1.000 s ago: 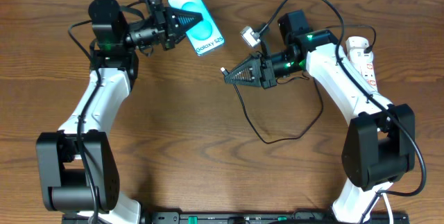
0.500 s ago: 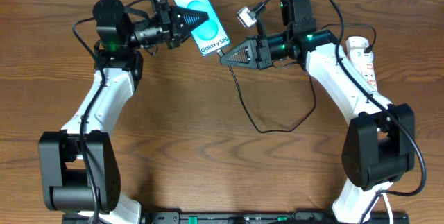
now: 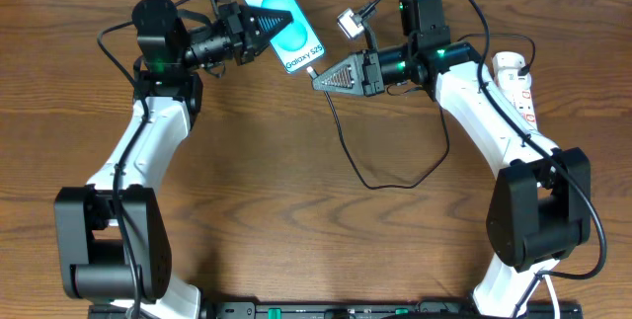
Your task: Plug charger to phone and switch on socket
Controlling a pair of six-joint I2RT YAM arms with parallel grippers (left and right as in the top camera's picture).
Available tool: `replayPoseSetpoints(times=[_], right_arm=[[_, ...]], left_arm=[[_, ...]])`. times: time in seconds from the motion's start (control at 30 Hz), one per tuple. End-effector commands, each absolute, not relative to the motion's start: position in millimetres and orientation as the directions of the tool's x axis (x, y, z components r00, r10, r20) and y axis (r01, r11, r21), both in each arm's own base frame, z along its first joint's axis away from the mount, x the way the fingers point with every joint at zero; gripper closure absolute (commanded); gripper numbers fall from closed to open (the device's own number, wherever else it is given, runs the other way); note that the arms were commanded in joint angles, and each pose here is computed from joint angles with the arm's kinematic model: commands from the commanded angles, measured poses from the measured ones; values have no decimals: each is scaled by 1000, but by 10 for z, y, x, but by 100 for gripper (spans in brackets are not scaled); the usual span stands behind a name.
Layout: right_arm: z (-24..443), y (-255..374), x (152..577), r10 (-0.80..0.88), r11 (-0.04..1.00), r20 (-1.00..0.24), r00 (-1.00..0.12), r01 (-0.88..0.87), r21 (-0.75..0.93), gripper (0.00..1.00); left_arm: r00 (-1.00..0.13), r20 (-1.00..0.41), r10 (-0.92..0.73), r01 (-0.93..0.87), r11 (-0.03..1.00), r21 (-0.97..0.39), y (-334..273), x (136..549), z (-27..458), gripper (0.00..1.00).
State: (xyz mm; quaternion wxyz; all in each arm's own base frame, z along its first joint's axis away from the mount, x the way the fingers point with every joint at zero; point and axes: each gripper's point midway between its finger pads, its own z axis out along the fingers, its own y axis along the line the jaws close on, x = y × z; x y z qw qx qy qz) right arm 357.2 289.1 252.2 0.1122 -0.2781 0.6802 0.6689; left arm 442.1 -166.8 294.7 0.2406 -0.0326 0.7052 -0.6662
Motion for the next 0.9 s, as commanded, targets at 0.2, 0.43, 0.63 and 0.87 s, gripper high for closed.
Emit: replayPoseSetpoints(times=[0.2,0.43,0.63,0.87], right_arm=[[2640,2923,3644,-211,-32,-538,-816,-545,838,99],[2651,2992,3631,-216,-31,-543,-812,-550,835,99],[2688,3026,3736,-187,3,-534,-825,-544,839,99],[2536,3042,3827,-177,41,-528,-831,-542,839,99]], left_arm=[[-865,-344,-367,318,130,-939,-1527,4491,2885,93],[-861,-332,-386,306,128,-943,-1514,4522,2896,93],[-848,-355,-393,332,129,-935,-1503,4533,2945,93],[-837,-376,-397,349,141,-926,-1466,4547,2939,93]])
